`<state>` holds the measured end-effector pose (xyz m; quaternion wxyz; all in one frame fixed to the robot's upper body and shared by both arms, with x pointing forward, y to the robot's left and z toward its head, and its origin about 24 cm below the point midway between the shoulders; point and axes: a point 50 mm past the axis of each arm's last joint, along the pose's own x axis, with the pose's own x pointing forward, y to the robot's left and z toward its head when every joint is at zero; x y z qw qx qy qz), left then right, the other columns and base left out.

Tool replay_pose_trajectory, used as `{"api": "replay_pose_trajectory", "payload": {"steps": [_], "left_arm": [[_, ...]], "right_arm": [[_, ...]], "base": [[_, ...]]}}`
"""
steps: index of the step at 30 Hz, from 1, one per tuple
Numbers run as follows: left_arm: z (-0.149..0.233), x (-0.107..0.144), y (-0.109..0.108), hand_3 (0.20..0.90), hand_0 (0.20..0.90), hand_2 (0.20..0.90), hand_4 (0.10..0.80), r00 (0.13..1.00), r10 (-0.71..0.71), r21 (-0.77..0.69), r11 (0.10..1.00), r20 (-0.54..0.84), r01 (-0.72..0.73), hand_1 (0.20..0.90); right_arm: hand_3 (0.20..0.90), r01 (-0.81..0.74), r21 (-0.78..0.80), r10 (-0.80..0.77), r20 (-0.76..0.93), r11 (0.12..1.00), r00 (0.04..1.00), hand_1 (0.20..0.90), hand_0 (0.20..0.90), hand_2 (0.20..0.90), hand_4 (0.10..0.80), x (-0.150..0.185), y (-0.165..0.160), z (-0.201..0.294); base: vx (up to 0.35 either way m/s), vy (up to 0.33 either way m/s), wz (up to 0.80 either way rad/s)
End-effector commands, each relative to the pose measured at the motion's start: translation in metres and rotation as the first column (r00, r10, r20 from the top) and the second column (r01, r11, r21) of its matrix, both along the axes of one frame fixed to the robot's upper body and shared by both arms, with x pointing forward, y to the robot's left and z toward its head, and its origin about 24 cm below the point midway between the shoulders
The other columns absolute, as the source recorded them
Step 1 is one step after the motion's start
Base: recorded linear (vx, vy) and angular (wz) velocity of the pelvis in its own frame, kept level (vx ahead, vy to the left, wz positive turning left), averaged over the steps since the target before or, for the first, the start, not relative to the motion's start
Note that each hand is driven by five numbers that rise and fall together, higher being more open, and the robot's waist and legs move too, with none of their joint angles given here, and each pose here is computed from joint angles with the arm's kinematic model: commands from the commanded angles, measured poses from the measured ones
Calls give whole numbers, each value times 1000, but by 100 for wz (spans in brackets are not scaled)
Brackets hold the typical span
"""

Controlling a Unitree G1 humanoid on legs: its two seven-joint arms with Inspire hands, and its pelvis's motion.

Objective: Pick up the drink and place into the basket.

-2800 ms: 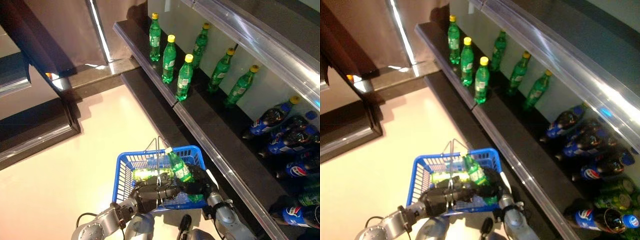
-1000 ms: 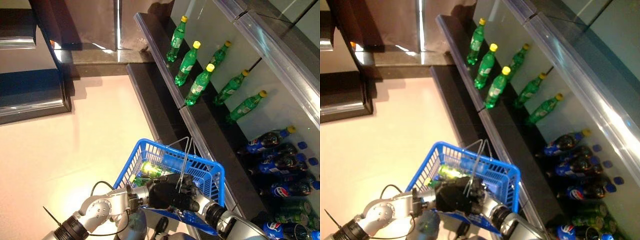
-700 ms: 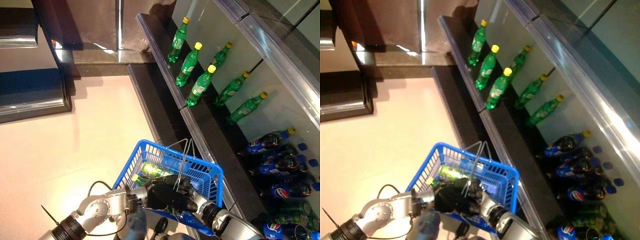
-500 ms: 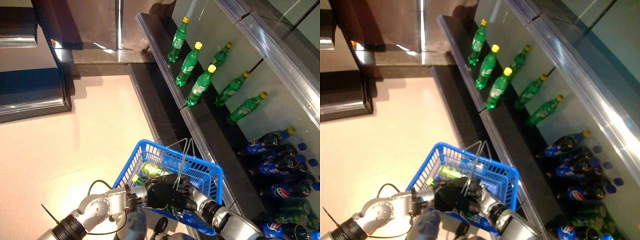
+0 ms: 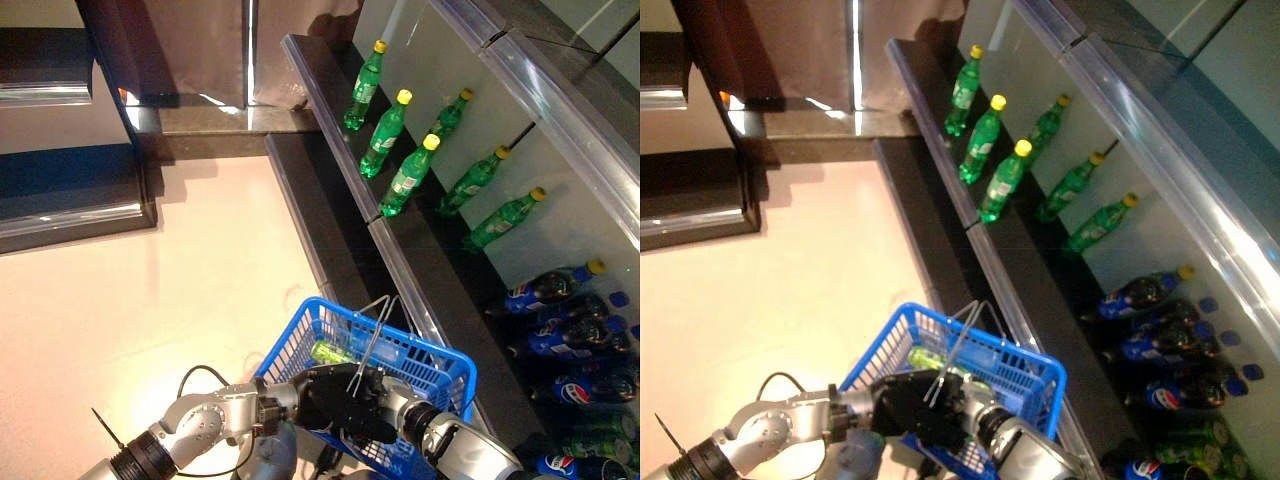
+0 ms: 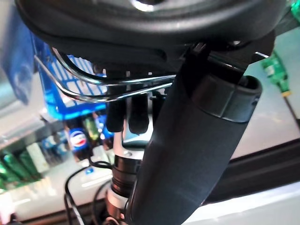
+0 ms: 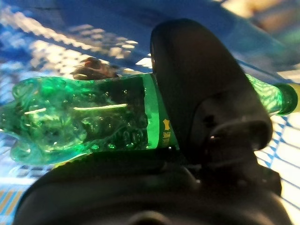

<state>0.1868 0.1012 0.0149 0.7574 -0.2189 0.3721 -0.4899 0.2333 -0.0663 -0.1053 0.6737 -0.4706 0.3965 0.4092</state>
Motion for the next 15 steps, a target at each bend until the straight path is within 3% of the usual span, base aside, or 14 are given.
{"api": "replay_pose_trajectory", "payload": {"steps": [1, 10, 11, 12, 13, 15], "left_arm": [[183, -76, -90, 200, 300, 300, 100, 753, -325, -758, 141, 572, 637, 300], [185, -75, -90, 200, 300, 300, 100, 740, -312, -747, 123, 595, 653, 300], [185, -75, -89, 200, 300, 300, 100, 739, -309, -746, 120, 599, 655, 300], [186, -74, -89, 200, 300, 300, 100, 737, -305, -743, 119, 603, 658, 300], [186, -74, -89, 200, 300, 300, 100, 734, -302, -740, 117, 608, 662, 300], [188, -74, -88, 200, 300, 300, 100, 728, -298, -735, 112, 617, 669, 300]], "right_arm": [[200, -56, -251, 24, -128, 966, 991, 300, 300, 300, 100, -9, -22, -7], [200, 29, -226, -50, -89, 974, 995, 300, 300, 300, 100, -11, -34, -12], [395, 41, -223, -59, -76, 974, 995, 467, 467, 467, 295, -10, -35, -12], [700, 53, -220, -69, -64, 974, 996, 728, 728, 728, 600, -8, -36, -11], [900, 66, -217, -78, -50, 974, 996, 900, 900, 900, 800, -6, -37, -10], [900, 104, -210, -109, -11, 972, 994, 900, 900, 900, 800, -1, -39, -7]], "base": [[0, 0, 0], [-18, 12, 0], [-48, 26, 1], [-47, 25, 1], [-58, 23, 1], [-58, 14, 0]]}}
